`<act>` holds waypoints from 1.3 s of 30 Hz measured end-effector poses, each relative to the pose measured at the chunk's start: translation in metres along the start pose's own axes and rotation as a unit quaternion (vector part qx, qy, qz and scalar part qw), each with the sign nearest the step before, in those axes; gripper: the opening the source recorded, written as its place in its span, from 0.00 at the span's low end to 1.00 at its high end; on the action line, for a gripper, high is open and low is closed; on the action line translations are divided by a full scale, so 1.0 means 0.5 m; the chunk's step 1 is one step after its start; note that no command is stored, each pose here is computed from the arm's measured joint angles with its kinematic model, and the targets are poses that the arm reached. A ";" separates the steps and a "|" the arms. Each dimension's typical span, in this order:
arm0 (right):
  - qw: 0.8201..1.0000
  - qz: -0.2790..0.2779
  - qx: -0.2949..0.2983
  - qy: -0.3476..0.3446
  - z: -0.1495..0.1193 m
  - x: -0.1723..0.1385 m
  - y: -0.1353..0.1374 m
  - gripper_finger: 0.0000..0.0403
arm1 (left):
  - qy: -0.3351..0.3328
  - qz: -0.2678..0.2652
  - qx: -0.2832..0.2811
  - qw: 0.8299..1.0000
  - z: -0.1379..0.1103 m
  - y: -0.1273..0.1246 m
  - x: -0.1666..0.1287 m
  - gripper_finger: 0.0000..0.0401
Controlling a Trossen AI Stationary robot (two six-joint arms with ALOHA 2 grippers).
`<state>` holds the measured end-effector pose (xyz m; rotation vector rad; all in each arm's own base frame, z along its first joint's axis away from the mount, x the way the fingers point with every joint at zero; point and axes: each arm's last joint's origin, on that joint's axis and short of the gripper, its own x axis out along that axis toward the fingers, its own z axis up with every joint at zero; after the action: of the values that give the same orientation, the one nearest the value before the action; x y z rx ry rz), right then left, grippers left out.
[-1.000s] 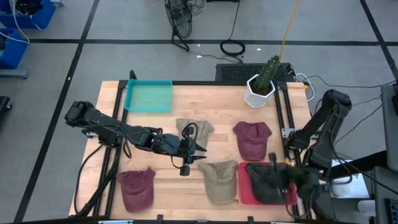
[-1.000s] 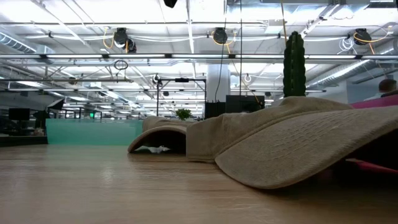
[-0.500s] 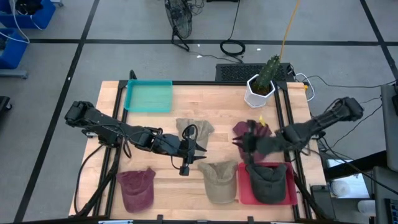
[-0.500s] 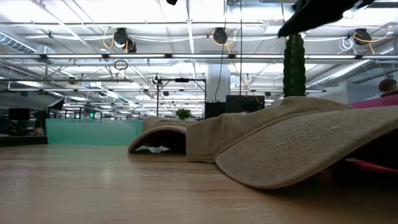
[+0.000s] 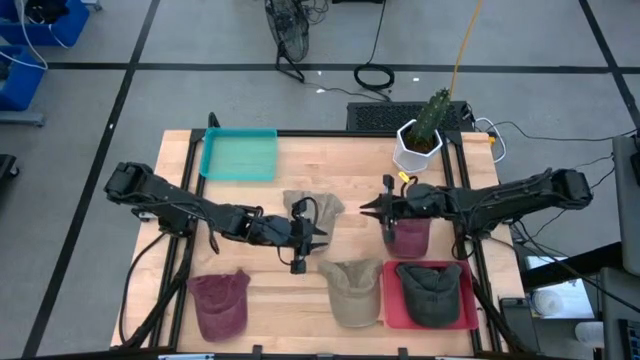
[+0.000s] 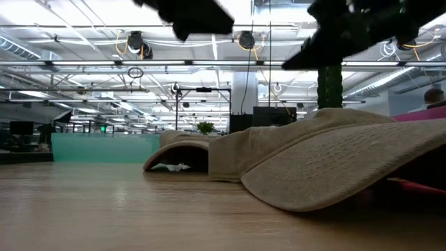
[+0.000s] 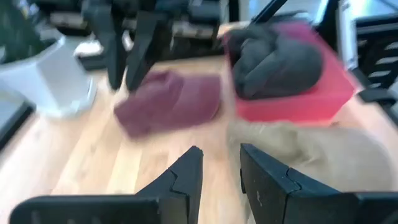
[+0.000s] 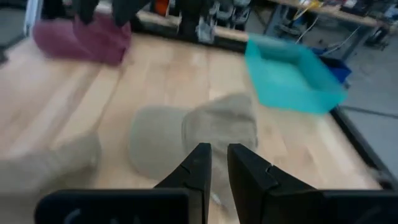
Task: Pick & Place hat
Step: Put the top brown cap into the green bin
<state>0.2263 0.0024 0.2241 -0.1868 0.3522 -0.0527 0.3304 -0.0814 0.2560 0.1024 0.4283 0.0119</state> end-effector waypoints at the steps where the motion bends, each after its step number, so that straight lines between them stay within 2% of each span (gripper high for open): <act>1: 1.000 0.000 0.002 0.005 -0.008 0.001 -0.008 0.11 | 0.006 0.004 -0.007 1.000 -0.014 0.005 0.003 0.28; 5: 0.999 0.030 0.031 -0.004 -0.017 0.004 -0.052 0.11 | 0.022 0.021 -0.036 0.999 -0.053 0.029 0.012 0.28; 10: 0.995 0.066 0.071 -0.023 -0.024 0.003 -0.096 0.07 | 0.063 0.056 -0.076 0.994 -0.075 0.085 0.021 0.28; 15: 0.994 0.074 0.081 0.011 -0.046 0.013 -0.107 0.02 | 0.157 0.026 -0.131 0.979 -0.113 0.130 0.019 0.28; 18: 0.994 0.076 0.073 0.025 -0.056 0.022 -0.107 0.00 | 0.187 0.038 -0.128 0.973 -0.125 0.141 0.016 0.28; 24: 0.993 0.080 0.070 0.042 -0.068 0.034 -0.106 0.01 | 0.147 0.049 -0.101 0.983 -0.110 0.152 0.022 0.29; 30: 0.993 0.080 0.073 0.045 -0.070 0.035 -0.106 0.01 | 0.142 0.049 -0.113 0.982 -0.113 0.155 0.031 0.43; 35: 0.993 0.080 0.075 0.045 -0.070 0.035 -0.105 0.01 | 0.168 0.049 -0.112 0.978 -0.144 0.150 0.062 0.58; 39: 0.993 0.080 0.078 0.046 -0.070 0.035 -0.105 0.01 | 0.192 0.059 -0.120 0.972 -0.170 0.160 0.081 0.66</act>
<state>0.2296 -0.0566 0.1960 -0.0009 0.4516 0.0700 0.3327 0.0079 0.1703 -0.1153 0.8044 0.2023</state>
